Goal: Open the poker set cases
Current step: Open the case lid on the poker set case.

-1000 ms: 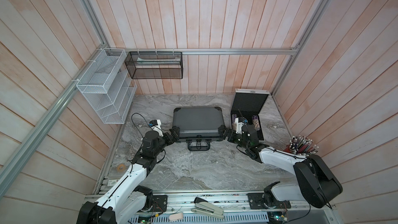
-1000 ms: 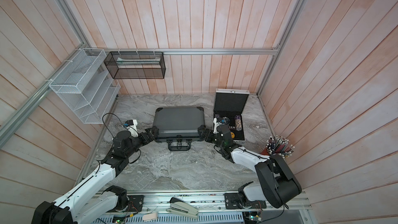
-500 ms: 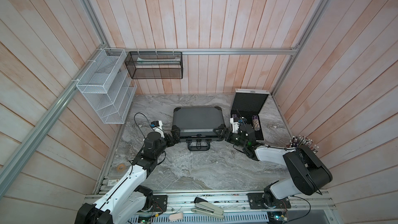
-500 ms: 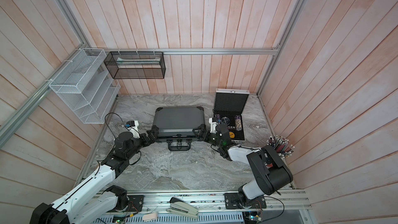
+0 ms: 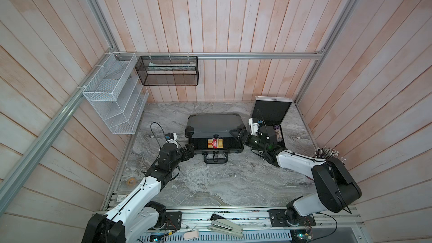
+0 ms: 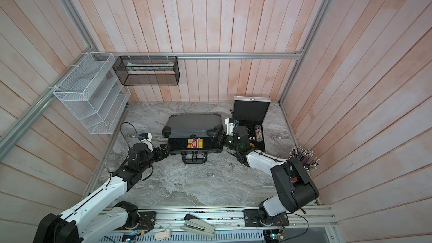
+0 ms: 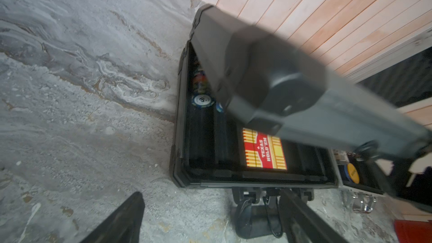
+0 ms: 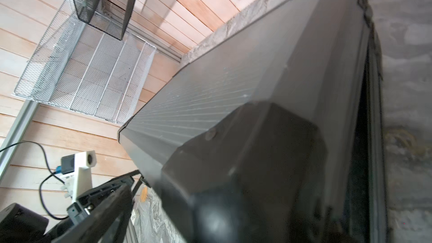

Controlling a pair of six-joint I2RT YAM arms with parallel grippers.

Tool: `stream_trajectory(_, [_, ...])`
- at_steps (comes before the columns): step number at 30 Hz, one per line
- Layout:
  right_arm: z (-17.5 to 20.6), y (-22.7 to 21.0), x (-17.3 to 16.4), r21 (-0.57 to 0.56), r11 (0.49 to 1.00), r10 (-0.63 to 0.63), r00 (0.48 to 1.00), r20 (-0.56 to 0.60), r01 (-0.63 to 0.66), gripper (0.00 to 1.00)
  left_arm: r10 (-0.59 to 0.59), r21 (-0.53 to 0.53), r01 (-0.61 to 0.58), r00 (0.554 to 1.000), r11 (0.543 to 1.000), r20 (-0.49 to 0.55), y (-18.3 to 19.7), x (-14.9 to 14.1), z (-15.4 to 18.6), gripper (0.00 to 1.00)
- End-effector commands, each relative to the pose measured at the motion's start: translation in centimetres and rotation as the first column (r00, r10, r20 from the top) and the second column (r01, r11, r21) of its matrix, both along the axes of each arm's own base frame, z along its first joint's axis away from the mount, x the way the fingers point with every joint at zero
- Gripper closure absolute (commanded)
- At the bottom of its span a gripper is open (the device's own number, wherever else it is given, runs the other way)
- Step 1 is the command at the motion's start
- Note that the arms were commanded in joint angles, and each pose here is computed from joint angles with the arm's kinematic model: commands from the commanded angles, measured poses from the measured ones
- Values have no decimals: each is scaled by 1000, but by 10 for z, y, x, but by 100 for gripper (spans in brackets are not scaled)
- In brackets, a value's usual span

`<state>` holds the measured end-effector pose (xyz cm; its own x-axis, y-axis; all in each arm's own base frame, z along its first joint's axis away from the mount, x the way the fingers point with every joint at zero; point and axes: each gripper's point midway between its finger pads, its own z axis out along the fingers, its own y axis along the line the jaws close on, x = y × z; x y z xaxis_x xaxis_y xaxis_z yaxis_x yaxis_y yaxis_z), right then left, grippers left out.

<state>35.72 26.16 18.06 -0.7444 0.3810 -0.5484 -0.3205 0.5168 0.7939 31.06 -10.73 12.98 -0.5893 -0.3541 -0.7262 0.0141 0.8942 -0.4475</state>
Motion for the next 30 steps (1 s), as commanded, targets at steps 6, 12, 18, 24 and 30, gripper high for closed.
stream_trajectory(6, [51, 22, 19, 3, 998, 62, 987, 146, -63, 2, 11, 79, -7, 999, 997, -44, 0, 21, -9, 10])
stream_trajectory(12, [65, 28, 37, -27, 998, 59, 982, 181, -55, 2, 4, 61, 2, 996, 998, -93, 1, 42, -21, 15])
stream_trajectory(18, [75, 31, 58, -52, 998, 51, 976, 210, -41, 2, -8, 84, 21, 989, 996, -150, 4, 60, -38, 21])
stream_trajectory(24, [82, 31, 78, -67, 997, 42, 974, 225, -28, 2, -29, 97, 48, 982, 994, -186, 0, 70, -52, 26])
stream_trajectory(30, [88, 29, 95, -67, 998, 26, 971, 236, -11, 2, -37, 100, 63, 970, 993, -242, -2, 73, -70, 34])
